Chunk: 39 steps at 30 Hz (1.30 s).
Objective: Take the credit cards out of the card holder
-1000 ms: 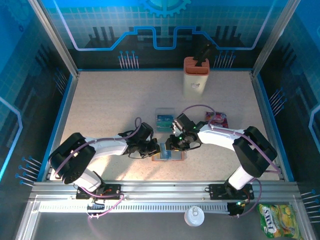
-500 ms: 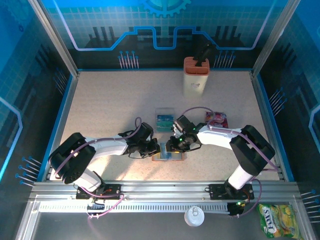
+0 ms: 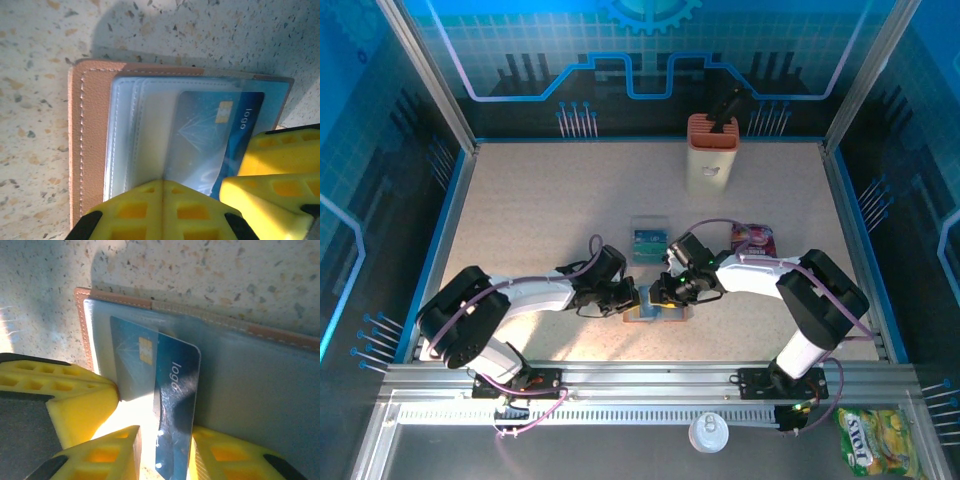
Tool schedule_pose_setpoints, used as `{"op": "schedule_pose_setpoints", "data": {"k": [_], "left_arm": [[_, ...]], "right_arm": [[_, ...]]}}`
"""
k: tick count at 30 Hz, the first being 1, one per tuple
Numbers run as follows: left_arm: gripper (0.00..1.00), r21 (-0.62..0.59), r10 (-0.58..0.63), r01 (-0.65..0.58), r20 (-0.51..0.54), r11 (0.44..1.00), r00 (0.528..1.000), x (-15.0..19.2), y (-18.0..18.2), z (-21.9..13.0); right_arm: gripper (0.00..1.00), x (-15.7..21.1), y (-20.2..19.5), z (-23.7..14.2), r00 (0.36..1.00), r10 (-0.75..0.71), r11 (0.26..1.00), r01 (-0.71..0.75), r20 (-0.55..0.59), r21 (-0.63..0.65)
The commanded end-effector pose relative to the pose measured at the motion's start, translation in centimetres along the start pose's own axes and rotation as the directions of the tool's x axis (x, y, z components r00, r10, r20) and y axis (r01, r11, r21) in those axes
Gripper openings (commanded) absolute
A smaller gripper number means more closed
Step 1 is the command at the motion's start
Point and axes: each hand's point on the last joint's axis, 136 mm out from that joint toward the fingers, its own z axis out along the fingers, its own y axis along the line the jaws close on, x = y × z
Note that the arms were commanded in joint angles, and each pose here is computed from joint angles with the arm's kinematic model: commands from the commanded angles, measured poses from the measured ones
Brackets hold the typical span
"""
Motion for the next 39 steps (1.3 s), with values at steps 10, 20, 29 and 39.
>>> {"op": "schedule_pose_setpoints", "data": {"k": [10,20,29,39], "left_arm": [[0.04,-0.095,-0.065,0.064,-0.002,0.993,0.998,1.4,3.7,-0.6],[0.04,-0.092,-0.073,0.073,0.004,0.993,0.997,1.3,3.7,-0.8],[0.04,-0.096,-0.072,0.072,0.003,0.993,0.997,1.2,3.7,-0.8],[0.04,-0.095,-0.062,0.061,-0.006,0.994,0.998,1.0,3.0,-0.9]], "right_arm": [[0.24,-0.2,1.2,0.4,0.999,0.038,0.994,-0.038,-0.004,-0.106],[0.13,0.0,0.8,0.2,0.999,0.036,0.994,-0.036,0.006,-0.101],[0.09,0.5,-0.2,-0.5,0.998,0.047,0.995,-0.044,0.031,-0.089],[0.08,0.7,-0.9,-2.2,0.996,0.044,0.996,-0.038,0.074,-0.083]]}}
